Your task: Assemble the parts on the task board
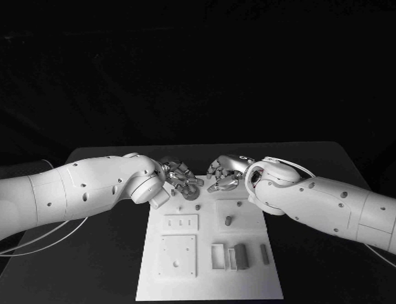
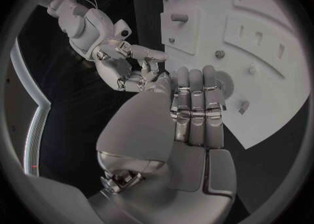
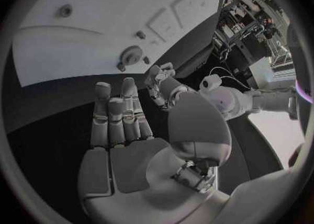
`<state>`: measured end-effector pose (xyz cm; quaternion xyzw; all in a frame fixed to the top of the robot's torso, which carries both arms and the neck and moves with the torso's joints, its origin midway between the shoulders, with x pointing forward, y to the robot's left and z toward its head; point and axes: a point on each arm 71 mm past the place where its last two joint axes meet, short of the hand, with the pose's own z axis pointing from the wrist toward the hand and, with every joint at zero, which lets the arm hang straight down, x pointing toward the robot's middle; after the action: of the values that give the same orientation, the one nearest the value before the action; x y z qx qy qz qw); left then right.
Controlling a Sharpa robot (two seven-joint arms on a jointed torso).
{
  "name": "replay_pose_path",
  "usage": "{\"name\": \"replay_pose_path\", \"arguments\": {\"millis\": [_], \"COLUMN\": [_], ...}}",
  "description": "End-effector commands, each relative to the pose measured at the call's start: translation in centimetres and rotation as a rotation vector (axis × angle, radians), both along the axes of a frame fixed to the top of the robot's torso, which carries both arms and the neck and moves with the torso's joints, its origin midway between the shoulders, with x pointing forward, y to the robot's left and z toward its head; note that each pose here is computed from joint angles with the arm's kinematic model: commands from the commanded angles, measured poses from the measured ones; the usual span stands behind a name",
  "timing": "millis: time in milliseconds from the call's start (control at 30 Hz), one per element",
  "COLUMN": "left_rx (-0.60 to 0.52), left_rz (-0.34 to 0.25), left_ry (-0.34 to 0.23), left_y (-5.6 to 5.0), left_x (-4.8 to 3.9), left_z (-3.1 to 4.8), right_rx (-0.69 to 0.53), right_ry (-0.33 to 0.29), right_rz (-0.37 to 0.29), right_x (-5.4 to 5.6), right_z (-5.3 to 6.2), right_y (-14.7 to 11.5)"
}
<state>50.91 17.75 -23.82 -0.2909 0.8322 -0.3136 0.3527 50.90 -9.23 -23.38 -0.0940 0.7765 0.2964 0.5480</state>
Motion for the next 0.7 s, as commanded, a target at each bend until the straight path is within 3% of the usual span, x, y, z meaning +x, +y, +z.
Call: {"name": "replay_pose_path", "arguments": {"millis": [33,333,700], "left_rx": [-0.009,0.024,0.221], "left_rz": [0.01,0.005,0.012], "left_ry": [0.008,0.061,0.113], "left_y": [0.3,1.7,3.7], "left_x": [0.04,-0.49,-2.41], "left_z": [0.03,-0.33,-1.04], "right_rx": [-0.003,0.094,0.168], "right_ry": [-0.003,0.004,0.034], "right_rz": [-0.006,-0.175,-0.314], "right_x": [0.2,2.6,4.9], "right_z": [-0.1,1.2,2.5], "right_y": [-1.1,-6.6,-10.5]}}
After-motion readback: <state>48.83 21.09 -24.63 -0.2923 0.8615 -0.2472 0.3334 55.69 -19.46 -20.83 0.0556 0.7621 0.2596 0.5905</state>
